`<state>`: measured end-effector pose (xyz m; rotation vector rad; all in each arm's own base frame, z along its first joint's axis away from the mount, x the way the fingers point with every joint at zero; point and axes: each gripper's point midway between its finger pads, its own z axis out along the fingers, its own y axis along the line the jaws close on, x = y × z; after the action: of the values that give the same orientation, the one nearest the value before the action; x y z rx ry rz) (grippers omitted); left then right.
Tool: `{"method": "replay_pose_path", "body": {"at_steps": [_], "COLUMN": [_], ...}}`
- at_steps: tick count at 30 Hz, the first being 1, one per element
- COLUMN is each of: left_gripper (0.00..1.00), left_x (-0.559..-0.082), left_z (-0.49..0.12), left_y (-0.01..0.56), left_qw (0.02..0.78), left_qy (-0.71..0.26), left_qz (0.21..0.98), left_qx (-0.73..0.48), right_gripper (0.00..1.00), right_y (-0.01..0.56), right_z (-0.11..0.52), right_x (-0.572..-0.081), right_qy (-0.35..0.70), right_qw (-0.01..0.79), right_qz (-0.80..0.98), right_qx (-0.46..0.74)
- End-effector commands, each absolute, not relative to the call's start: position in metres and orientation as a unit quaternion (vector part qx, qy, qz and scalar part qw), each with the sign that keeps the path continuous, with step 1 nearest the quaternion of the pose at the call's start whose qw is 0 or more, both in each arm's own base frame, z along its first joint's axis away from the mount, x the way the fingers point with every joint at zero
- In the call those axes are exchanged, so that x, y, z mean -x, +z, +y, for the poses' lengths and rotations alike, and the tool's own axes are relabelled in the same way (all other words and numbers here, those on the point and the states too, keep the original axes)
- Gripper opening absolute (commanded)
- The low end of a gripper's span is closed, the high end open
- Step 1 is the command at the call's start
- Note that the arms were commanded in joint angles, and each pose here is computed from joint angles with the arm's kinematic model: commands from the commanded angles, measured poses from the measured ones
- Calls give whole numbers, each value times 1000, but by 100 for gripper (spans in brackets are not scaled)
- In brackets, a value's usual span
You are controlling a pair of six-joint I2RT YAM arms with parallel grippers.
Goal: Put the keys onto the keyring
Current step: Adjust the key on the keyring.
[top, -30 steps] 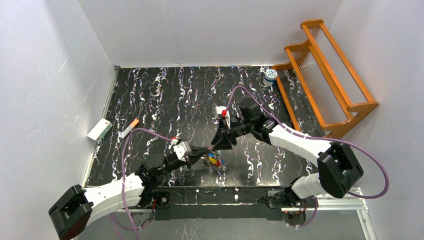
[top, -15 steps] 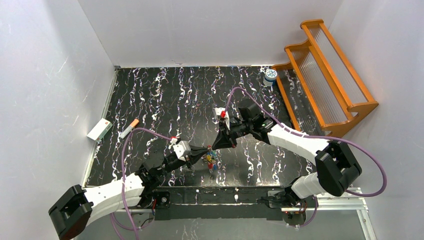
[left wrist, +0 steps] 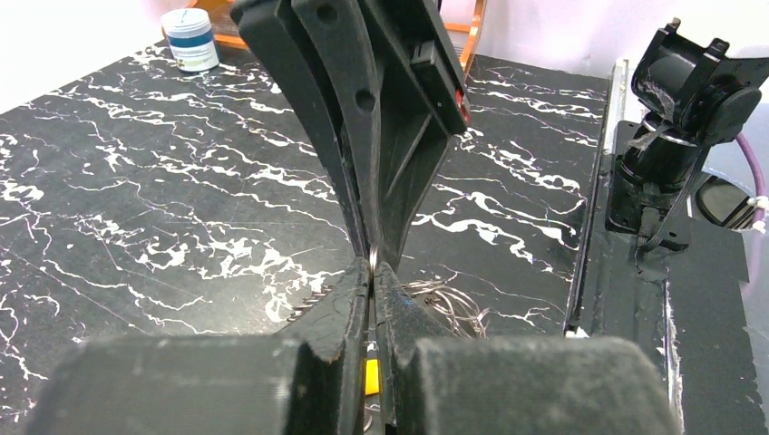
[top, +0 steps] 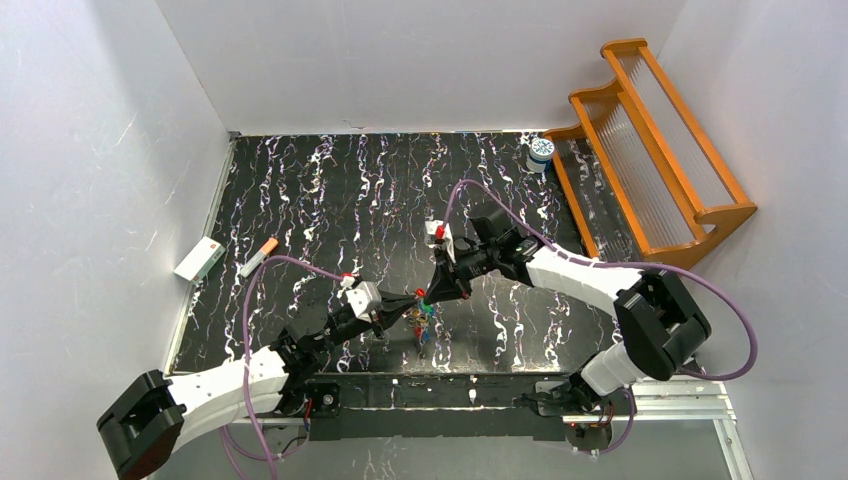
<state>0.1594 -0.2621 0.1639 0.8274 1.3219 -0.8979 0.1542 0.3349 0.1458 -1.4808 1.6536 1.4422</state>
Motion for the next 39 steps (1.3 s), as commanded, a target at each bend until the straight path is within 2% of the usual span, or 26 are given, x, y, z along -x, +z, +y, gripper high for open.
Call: {"method": "replay_pose_path", "body": {"at_steps": [1,7,12,15,18,25,31,39], "left_gripper": [0,0,0,0,0,0,0,0], "left_x": [-159,-159,-159,-159,-159,-160,-160,-160], "left_z": [-260,-260,-261,-261,-262,-263,-263,-264], "left_y": [187,186,185,184,184,184,185,186], "left_qw": [652,651,650,649,648,647,648,647], "left_qy": [-400,-400,-399,-399,-399,-398,-399,-399], "left_qz": [543,544,546,547,547,548,546,546], "left_qx": [-347,-347,-346,-347,-349,-350,-351,-352], "right_gripper": [1,1,28,39,46,47,40,39], "right_y": [130,129,148,165,181,200,190,179], "right_z": [330,330,331,332,333,337,341,347], "right_x": [-152,-151,-154,-156,-155,-147,-146,-143], "right_qy": [520,519,517,513,514,543,550,552], "right_qw": [226,222,260,296,329,342,330,319], "right_qz": [618,616,592,572,545,502,504,504], "right_qx": [544,550,561,568,575,579,579,583]}}
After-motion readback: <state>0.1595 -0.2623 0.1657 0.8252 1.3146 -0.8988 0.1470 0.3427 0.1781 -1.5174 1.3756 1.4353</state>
